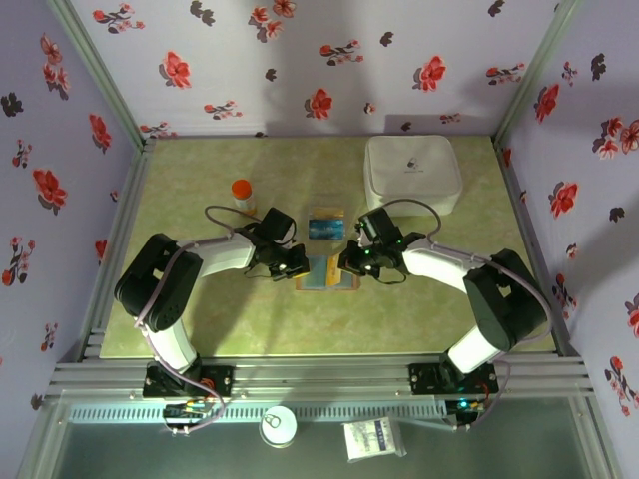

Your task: Take the credit cards out of the card holder

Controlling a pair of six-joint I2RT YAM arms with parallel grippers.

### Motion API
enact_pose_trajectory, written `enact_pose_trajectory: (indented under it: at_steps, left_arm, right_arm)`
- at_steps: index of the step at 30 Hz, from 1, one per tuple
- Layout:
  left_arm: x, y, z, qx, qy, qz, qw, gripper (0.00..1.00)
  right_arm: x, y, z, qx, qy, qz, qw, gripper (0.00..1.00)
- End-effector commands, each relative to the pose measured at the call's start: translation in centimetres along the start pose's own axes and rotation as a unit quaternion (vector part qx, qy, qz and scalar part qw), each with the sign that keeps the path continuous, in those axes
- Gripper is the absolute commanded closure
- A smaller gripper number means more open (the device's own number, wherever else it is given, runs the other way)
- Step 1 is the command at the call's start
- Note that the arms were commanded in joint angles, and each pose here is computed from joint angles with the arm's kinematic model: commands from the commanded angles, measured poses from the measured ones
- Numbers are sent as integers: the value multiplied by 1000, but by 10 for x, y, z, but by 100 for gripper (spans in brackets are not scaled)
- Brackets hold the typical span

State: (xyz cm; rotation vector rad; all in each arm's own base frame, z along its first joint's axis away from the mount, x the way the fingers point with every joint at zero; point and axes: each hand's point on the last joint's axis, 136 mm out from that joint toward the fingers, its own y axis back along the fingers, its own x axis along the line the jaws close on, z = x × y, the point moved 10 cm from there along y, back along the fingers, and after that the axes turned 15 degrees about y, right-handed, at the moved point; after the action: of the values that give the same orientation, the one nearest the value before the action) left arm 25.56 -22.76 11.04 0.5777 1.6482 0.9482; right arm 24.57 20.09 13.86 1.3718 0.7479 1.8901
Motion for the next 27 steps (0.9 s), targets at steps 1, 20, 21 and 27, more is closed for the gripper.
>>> enact_pose_trajectory:
  at_steps: [1, 20, 21, 27]
  left_arm:
    - [3, 5, -5, -2, -8, 18, 1000, 100]
    - [2, 8, -6, -6, -13, 5, 1000, 100]
    - [3, 7, -6, -5, -12, 7, 1000, 100]
    - [5, 5, -6, -4, -12, 6, 1000, 100]
  right_arm:
    - [2, 9, 3, 0, 7, -19, 1000, 92]
    - [14, 0, 10, 30, 41, -40, 998, 93]
    - [14, -1, 10, 32, 44, -42, 998, 93]
    - [17, -7, 11, 46, 54, -56, 996, 93]
